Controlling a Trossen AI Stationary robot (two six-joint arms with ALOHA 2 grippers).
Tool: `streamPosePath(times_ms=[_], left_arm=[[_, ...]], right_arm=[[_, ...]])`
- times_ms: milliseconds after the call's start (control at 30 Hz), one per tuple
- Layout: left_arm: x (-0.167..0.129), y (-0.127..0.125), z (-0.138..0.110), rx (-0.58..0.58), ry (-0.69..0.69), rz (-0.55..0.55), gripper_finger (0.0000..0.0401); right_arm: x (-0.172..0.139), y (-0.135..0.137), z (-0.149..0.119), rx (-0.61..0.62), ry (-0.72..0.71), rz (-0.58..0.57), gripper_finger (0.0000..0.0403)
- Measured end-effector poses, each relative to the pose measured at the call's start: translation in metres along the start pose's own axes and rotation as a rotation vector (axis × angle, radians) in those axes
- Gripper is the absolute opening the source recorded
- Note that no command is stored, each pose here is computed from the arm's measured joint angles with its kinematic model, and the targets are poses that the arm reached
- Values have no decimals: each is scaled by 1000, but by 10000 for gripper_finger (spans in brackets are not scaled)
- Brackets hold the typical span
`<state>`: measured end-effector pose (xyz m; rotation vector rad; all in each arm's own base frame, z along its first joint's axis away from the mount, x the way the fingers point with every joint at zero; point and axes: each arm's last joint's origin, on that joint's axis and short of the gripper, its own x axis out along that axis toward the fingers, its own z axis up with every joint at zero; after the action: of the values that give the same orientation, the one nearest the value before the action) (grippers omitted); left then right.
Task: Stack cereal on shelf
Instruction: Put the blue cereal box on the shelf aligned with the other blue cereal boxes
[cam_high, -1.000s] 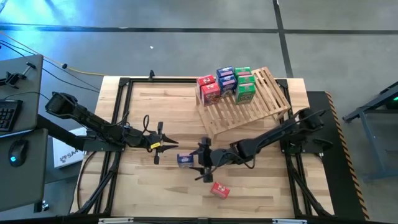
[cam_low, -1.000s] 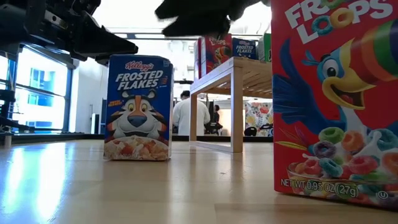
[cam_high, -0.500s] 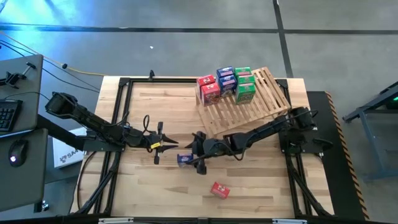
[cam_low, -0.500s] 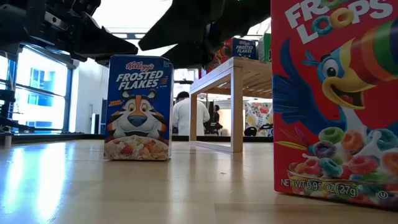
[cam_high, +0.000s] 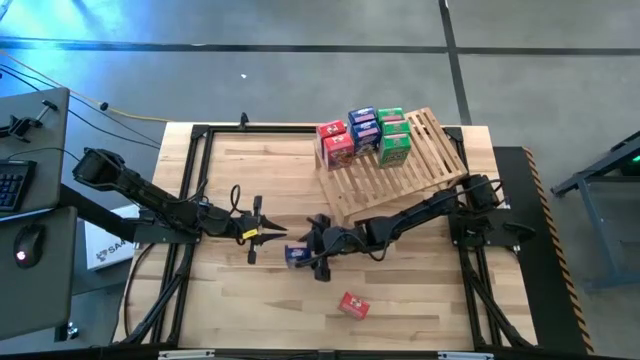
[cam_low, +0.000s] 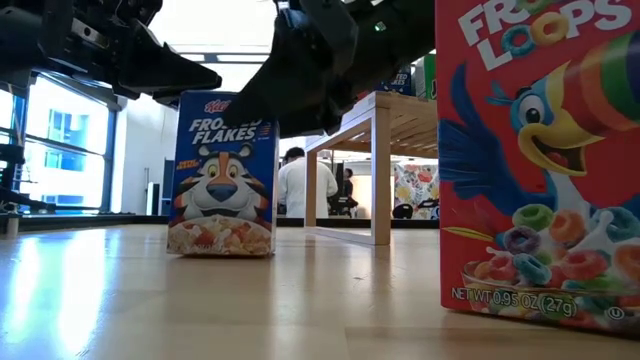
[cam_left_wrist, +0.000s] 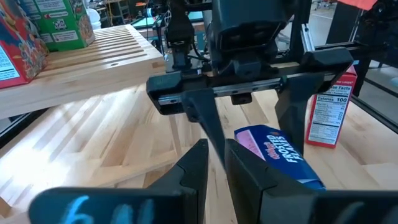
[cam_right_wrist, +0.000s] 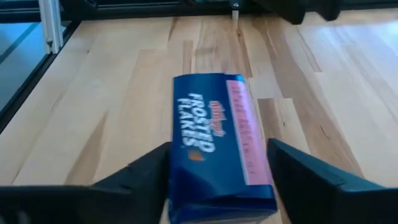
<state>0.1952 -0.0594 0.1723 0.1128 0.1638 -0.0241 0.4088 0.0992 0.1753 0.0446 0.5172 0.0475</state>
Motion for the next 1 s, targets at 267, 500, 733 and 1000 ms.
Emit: streamPosePath(times_ms=[267, 500, 733, 1000], left_arm=[[0, 0, 0, -3, 1, 0, 44], [0, 0, -1, 1, 8, -8, 44], [0, 0, -1, 2, 13, -8, 44], [0, 0, -2, 6, 19, -9, 44]], right_arm=[[0, 0, -1, -6, 9, 17, 139], [0, 3, 0, -33, 8, 79, 126], [-4, 5, 3, -46, 8, 106, 124], [-26, 8, 19, -76, -6, 114, 124]])
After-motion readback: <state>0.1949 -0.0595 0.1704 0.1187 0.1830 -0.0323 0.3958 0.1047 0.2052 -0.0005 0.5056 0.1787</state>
